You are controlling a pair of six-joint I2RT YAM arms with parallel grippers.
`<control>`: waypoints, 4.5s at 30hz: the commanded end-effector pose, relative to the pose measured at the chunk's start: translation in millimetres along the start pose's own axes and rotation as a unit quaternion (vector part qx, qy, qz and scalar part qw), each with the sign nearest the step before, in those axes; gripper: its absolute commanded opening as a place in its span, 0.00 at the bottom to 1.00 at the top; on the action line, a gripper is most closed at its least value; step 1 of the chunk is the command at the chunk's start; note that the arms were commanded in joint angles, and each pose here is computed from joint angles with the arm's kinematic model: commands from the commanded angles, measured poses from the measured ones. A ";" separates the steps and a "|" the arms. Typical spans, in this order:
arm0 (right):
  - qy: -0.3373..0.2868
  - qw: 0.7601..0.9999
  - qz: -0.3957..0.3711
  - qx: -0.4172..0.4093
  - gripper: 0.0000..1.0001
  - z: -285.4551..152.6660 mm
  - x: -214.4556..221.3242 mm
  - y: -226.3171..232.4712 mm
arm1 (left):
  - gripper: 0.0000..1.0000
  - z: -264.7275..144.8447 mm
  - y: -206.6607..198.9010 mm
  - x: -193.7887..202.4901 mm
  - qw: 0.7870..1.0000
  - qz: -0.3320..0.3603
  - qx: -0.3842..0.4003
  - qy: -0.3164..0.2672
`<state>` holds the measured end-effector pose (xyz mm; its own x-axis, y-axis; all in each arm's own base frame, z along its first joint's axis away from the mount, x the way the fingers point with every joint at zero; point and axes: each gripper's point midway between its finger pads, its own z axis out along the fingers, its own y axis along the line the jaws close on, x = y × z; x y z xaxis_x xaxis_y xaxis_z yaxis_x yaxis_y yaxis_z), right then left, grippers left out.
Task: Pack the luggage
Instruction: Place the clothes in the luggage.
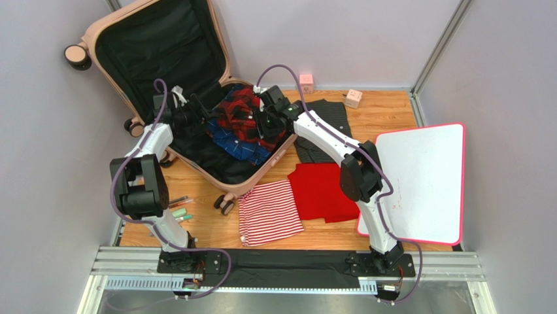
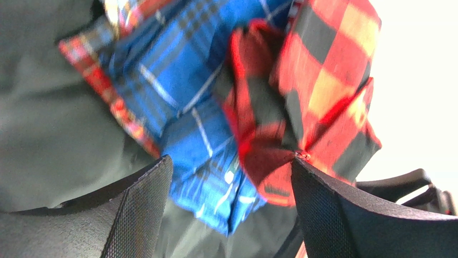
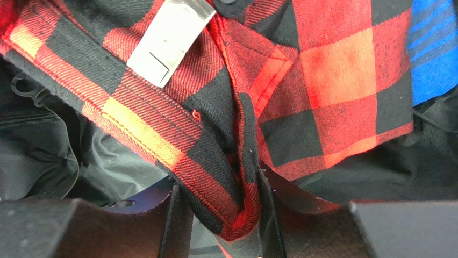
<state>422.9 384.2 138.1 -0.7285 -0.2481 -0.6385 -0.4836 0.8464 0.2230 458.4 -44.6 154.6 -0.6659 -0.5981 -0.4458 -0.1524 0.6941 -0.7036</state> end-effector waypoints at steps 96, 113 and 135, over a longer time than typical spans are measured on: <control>-0.110 0.991 0.022 -0.067 0.80 24.9 -89.9 -53.7 | 0.87 -4.8 -36.9 11.7 0.987 0.138 -0.077 -0.001; -0.121 0.992 0.018 0.013 0.00 1.6 -89.6 -80.2 | 0.86 27.0 -11.7 30.7 0.989 0.119 -0.080 0.032; -0.111 0.992 0.029 0.054 0.73 -20.3 -87.7 -99.0 | 0.88 48.6 -8.1 16.3 0.986 0.135 -0.098 0.027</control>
<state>514.5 325.0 149.1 -0.6785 -0.1205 -0.7247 -0.3904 0.8947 0.2168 477.9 -85.5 106.0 -0.7712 -0.3742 -0.5150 -0.1095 0.8750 -0.4716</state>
